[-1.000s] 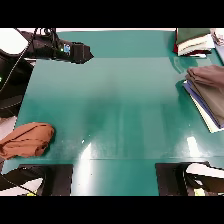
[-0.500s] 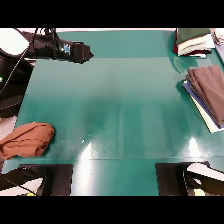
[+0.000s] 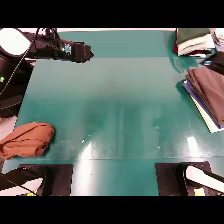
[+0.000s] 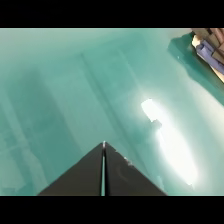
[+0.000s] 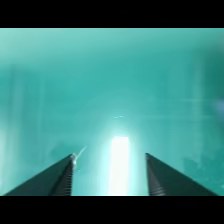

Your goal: Fold the shirts.

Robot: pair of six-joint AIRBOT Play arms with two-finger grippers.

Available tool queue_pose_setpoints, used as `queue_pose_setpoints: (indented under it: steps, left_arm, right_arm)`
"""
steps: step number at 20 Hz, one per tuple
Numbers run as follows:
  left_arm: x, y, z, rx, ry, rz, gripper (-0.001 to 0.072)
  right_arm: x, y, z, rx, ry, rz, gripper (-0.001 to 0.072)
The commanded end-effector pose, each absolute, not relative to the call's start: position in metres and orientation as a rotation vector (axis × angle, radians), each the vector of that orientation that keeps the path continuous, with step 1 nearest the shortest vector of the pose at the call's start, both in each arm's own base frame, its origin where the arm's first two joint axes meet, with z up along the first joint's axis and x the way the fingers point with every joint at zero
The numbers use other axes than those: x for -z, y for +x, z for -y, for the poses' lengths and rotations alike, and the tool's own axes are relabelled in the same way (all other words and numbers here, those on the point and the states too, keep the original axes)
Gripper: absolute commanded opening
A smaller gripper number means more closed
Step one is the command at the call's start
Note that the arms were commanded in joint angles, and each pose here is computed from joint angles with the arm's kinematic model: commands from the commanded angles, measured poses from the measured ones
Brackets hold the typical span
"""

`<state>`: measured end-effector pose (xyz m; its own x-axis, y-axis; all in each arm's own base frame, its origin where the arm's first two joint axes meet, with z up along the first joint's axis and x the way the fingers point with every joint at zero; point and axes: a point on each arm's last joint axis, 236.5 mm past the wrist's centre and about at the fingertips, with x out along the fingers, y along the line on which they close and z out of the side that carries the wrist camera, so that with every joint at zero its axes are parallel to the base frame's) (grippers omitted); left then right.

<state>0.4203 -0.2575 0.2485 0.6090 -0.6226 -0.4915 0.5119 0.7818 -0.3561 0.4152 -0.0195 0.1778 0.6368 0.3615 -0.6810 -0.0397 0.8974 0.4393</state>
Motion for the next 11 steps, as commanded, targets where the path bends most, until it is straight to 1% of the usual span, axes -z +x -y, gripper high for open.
queue_pose_setpoints:
  steps: [1, 2, 3, 4, 7, 11]
  left_arm:
    - [-0.255, 0.425, 0.257, 0.653, -0.198, -0.606, 0.0024]
    - [-0.255, 0.426, 0.257, 0.653, -0.198, -0.605, 0.0024]
    - [-0.255, 0.426, 0.257, 0.653, -0.198, -0.605, 0.0024]
    - [-0.255, 0.426, 0.257, 0.653, -0.198, -0.605, 0.0024]
    - [-0.255, 0.426, 0.257, 0.653, -0.198, -0.605, 0.0024]
    - [-0.255, 0.426, 0.257, 0.653, -0.198, -0.605, 0.0024]
  right_arm:
    - [-0.177, 0.412, -0.084, -0.469, 0.312, -0.897, 0.0412]
    - [-0.178, 0.409, -0.104, -0.512, 0.291, -0.899, 0.0280]
    - [-0.178, 0.407, -0.121, -0.549, 0.272, -0.901, 0.0089]
    - [-0.178, 0.403, -0.135, -0.582, 0.251, -0.901, 0.0023]
    - [-0.179, 0.395, -0.160, -0.639, 0.224, -0.903, 0.0023]
    - [-0.179, 0.393, -0.163, -0.647, 0.223, -0.907, 0.0023]
